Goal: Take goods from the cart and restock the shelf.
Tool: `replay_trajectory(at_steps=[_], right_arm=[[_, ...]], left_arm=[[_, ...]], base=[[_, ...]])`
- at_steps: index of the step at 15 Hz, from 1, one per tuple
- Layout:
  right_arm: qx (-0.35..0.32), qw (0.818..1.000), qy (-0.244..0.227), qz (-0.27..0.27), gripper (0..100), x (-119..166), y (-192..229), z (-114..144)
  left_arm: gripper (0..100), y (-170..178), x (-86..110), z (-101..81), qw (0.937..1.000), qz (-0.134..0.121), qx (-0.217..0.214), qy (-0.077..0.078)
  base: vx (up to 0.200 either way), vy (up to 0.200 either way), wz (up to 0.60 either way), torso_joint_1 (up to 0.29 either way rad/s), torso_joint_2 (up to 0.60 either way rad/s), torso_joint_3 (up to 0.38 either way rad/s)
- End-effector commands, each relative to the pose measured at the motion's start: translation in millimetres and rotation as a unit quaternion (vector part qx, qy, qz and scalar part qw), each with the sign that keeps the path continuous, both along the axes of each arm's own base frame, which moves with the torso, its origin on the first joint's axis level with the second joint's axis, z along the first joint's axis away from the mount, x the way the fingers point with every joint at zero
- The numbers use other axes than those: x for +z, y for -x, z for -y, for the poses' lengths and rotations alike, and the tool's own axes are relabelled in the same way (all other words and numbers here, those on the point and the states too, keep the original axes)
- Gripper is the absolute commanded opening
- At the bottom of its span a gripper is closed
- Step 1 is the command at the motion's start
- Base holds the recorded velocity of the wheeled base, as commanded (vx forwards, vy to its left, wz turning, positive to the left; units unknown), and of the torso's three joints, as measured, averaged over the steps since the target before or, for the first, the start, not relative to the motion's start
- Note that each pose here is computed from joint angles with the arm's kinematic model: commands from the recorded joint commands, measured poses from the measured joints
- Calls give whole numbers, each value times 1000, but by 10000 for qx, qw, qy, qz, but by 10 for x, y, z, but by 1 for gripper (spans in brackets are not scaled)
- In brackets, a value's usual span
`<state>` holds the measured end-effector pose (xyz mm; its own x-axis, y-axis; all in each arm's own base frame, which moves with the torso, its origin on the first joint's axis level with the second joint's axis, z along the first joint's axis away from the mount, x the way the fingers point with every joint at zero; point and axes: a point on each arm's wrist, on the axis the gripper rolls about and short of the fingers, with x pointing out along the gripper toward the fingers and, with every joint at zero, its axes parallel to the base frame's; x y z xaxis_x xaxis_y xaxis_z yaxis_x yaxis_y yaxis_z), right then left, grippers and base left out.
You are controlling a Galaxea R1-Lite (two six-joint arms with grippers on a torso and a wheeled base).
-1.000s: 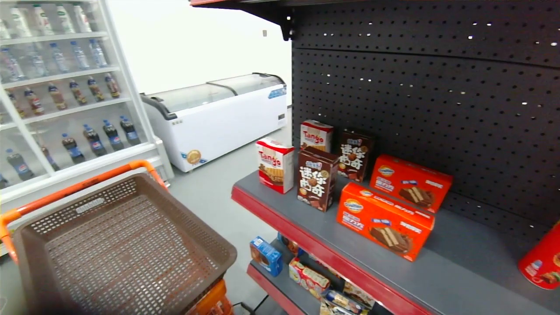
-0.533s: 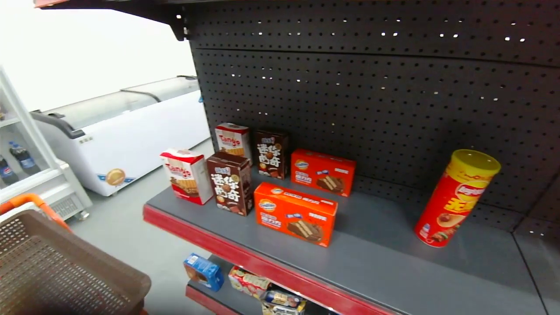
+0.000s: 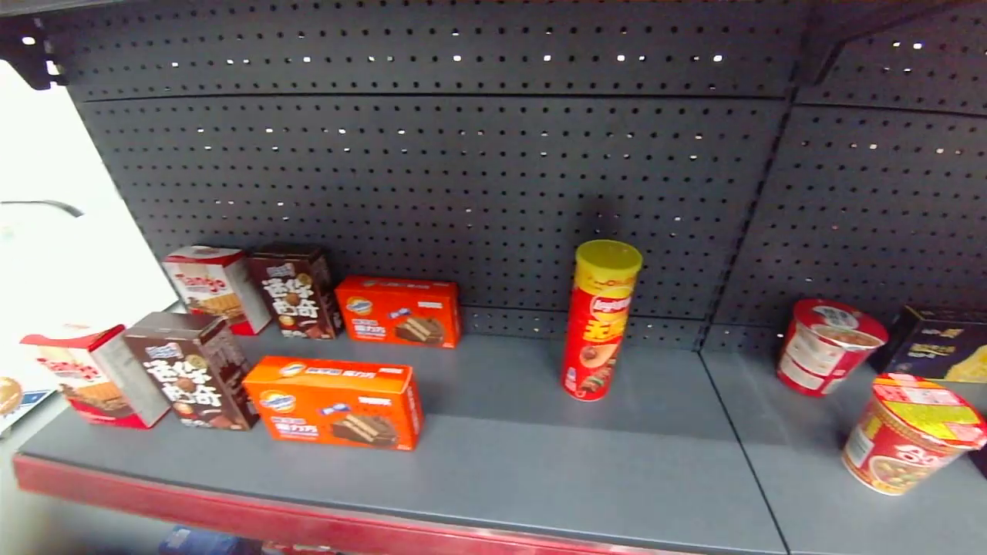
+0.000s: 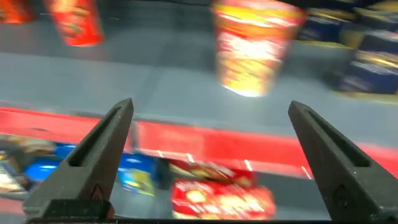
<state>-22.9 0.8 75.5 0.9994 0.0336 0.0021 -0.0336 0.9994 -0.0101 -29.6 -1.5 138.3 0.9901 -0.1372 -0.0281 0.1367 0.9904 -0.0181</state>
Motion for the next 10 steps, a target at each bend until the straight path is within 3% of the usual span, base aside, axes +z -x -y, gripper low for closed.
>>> replay_trajectory(at_steps=[1, 2, 5, 10], right_arm=[[1, 10000, 4, -3, 100, 1, -1, 0], [1, 10000, -4, -3, 100, 1, -1, 0], [1, 10000, -19, -4, 100, 1, -1, 0], [8, 10000, -19, -4, 100, 1, -1, 0]], left_arm=[[0, 20, -19, -1, 10000, -12, -2, 1], [0, 35, -24, -1, 10000, -20, -2, 1], [0, 84, -37, -2, 10000, 18, 21, 9], [0, 146, 129, -7, 9995, 294, 144, 17]], base=[[0, 0, -600, -2, -2, -2], [0, 0, -600, 7, 2, 2], [0, 0, 0, 0, 0, 0], [0, 0, 0, 0, 0, 0]])
